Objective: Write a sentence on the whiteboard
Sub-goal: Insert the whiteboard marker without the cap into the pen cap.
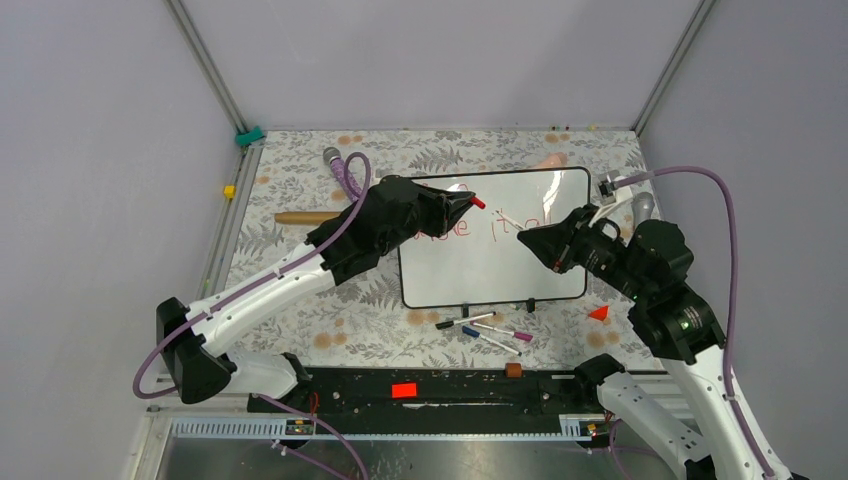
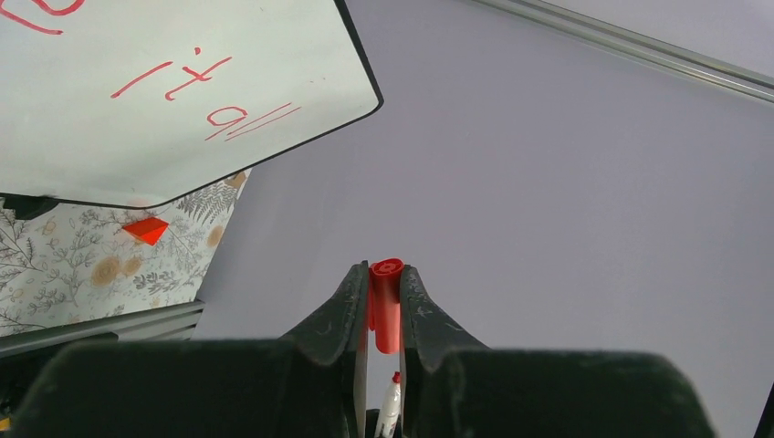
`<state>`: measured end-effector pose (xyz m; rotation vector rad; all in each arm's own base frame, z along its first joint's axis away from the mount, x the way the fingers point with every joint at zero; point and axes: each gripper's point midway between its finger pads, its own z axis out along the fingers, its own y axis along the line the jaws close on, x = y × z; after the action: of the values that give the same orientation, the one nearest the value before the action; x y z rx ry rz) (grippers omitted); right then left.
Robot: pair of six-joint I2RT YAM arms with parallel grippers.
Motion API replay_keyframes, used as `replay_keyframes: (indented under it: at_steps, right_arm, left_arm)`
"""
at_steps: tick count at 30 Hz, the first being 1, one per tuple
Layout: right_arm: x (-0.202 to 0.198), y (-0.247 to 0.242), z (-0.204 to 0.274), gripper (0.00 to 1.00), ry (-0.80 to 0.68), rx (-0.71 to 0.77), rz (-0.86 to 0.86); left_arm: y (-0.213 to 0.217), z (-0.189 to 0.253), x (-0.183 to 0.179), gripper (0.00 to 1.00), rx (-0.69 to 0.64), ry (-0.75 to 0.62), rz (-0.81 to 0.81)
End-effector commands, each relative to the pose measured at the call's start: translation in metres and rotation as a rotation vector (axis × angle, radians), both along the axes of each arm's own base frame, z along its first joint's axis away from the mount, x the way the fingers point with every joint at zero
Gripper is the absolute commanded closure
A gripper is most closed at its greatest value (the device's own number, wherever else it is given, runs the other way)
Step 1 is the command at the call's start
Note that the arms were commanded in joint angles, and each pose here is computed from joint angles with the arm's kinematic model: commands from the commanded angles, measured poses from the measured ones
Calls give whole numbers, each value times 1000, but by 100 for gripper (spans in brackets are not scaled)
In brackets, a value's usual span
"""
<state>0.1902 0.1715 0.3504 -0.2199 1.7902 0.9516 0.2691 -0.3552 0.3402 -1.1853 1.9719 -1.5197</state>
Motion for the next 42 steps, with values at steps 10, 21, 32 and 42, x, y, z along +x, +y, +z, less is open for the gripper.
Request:
replay_keyframes:
  at_steps: [10, 21, 32, 42]
  right_arm:
    - [6, 11, 15, 100, -45, 18, 38]
    - [9, 16, 14, 100, -42, 18, 45]
    - [13, 16, 10, 100, -32, 24, 29]
    - [20, 16, 1, 100, -7, 20, 7]
  left_arm:
    - [-5, 20, 2, 100, -58, -39, 16]
    - [-6, 21, 1, 100, -69, -44, 12]
    - [-7, 20, -1, 100, -71, -44, 6]
    - [-12, 18, -4, 100, -73, -46, -10]
